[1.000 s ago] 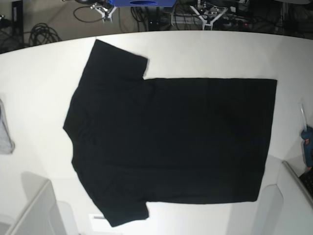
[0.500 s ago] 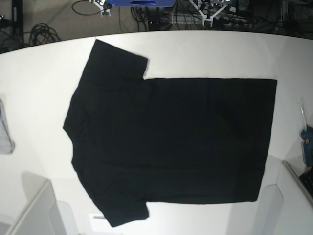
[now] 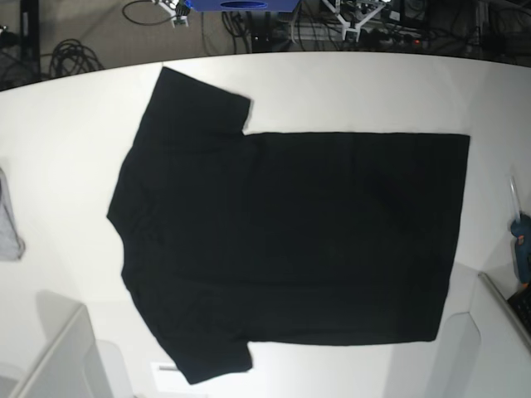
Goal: Fold the T-shirt properly
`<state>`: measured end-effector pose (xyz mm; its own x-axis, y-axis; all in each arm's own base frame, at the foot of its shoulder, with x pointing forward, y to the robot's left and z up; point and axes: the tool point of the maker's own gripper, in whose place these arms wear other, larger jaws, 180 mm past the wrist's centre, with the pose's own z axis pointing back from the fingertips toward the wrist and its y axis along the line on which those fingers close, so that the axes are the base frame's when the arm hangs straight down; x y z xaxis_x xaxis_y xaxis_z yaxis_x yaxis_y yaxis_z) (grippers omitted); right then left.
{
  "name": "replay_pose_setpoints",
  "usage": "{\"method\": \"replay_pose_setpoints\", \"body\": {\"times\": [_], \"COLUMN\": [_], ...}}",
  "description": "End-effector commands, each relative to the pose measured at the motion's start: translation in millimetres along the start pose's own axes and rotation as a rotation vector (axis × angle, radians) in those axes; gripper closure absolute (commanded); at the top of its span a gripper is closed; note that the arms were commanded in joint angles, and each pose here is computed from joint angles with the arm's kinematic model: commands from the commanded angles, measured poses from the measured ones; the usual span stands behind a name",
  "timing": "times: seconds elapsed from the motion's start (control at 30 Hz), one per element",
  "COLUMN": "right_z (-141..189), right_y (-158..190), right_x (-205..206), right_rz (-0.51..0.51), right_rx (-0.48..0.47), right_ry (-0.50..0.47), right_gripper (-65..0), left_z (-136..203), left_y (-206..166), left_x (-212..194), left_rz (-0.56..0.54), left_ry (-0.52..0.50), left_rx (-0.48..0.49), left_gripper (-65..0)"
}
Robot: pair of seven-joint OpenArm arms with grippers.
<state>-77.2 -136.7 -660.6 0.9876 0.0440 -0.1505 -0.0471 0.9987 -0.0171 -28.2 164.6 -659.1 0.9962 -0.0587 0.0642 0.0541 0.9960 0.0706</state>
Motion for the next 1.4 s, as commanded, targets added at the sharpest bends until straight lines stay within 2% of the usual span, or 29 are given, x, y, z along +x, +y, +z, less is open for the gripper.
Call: {"method": "replay_pose_setpoints", "body": {"times": [0.0,0.1,0.23,0.47,0.57,0.7,0.9,1.13,1.37], "right_z": [-0.1,-0.1,-0.1,-0.1,1.0,4.9,12.1,24.8,46.5], "right_y": [-1.2,-1.2,-1.2,-3.2,-13.7,-18.3,-31.3,-59.4,-77.0], "right_x": [-4.2,-4.2,-3.1,-2.3,3.5,5.9,-9.8,-33.8,-43.3], "right_rz": [0.005,0.005,0.005,0.007,0.002,0.0,0.004,-0.134,-0.169], "right_rx": [-0.002,-0.002,-0.002,-0.005,-0.021,-0.03,-0.052,-0.106,-0.151], "right_ry": [0.007,0.007,0.005,0.002,-0.028,-0.077,-0.062,-0.093,-0.159], "right_gripper": [0.0,0.0,0.0,0.0,0.0,0.0,0.0,0.0,0.0], "left_z": [0.5,0.6,0.9,1.0,1.1,3.4,15.3,38.2,71.6], "left_y": [-0.8,-0.9,0.0,0.0,-0.2,0.8,8.3,31.2,60.7], "left_x": [-4.4,-5.4,-7.5,-8.5,-8.9,-19.4,-39.4,-65.4,-74.4], "left_rz": [-0.003,-0.003,-0.004,-0.004,-0.006,-0.014,-0.033,-0.06,-0.113], "left_ry": [0.007,0.009,0.012,0.013,0.013,0.021,-0.003,-0.037,-0.102], "left_rx": [-0.002,-0.002,-0.001,-0.001,-0.002,0.0,0.008,0.035,0.069], "left_gripper": [-34.6,-21.6,0.0,0.0,0.0,0.0,0.0,0.0,0.0]}}
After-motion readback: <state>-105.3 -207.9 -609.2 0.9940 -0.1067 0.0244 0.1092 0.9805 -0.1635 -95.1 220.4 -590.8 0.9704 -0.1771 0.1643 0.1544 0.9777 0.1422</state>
